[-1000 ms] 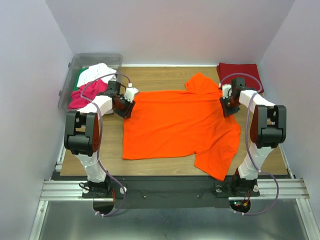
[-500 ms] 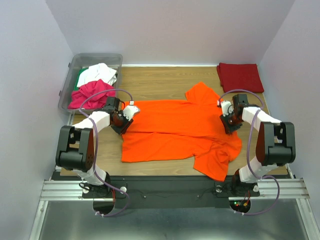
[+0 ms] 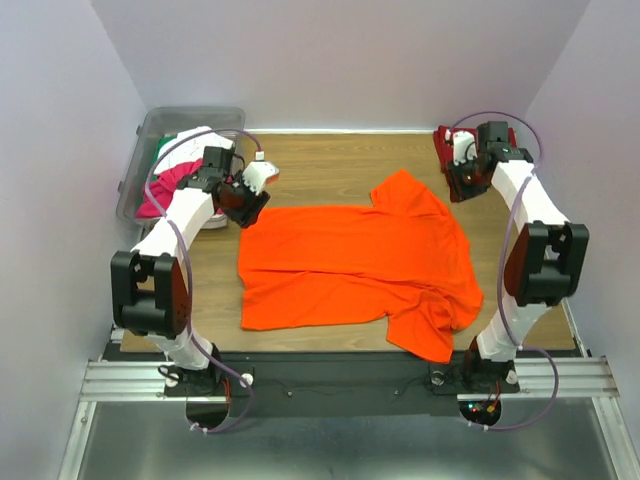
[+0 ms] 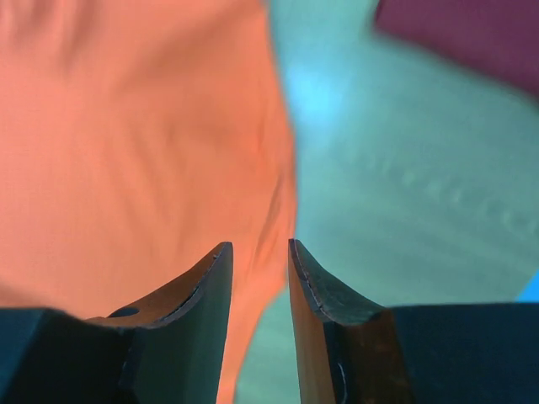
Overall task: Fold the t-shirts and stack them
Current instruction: Fold the tshirt
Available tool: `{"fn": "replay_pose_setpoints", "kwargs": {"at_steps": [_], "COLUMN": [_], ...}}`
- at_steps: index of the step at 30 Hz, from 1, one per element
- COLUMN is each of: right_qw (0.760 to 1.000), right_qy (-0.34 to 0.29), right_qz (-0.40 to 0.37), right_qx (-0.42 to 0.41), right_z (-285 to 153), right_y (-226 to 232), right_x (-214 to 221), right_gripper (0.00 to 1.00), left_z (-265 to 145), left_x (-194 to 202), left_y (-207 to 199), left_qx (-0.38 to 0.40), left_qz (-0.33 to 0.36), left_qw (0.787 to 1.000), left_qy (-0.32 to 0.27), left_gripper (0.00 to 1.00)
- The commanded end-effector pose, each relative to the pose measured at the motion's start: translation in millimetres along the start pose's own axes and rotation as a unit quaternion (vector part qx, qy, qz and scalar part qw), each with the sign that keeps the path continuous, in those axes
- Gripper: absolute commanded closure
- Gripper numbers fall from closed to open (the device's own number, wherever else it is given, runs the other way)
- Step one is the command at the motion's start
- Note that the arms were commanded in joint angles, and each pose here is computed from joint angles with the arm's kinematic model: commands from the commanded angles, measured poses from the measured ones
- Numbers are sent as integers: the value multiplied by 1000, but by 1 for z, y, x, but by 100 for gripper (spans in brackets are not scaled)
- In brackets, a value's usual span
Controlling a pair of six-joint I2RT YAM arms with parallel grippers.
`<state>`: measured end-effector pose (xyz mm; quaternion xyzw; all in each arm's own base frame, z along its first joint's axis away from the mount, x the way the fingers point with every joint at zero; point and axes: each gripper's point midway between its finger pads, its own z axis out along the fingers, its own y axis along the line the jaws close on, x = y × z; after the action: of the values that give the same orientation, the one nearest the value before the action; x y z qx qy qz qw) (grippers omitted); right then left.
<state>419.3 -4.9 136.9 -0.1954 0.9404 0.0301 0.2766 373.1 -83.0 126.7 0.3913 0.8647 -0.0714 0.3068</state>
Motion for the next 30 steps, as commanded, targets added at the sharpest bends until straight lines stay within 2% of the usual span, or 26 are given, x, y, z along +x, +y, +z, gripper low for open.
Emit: {"fn": "replay_pose_setpoints", "kwargs": {"at_steps": [1, 10, 19, 24, 30], "right_qw": [999, 993, 991, 992, 991], "right_qy": [-8, -43, -52, -39, -23], "right_qz": [47, 105, 115, 110, 109], "right_qx": [-8, -43, -51, -57, -79], "right_z": [30, 88, 131, 153, 161], "right_y": [-12, -25, -24, -14, -1], "right_x": [-25, -79, -101, -97, -84], "right_gripper": [61, 55, 54, 54, 53], "left_z": [12, 55, 77, 82, 88], "left_x": [-29, -44, -34, -30, -23], "left_y": [24, 50, 56, 55, 52], "left_qx": [-10, -13, -11, -8, -2], "left_qz": [-32, -72, -82, -88, -92], "left_qw": [999, 997, 996, 996, 996], "left_qy": [-31, -30, -11, -3, 7], "left_gripper": [37, 35, 35, 34, 33]}}
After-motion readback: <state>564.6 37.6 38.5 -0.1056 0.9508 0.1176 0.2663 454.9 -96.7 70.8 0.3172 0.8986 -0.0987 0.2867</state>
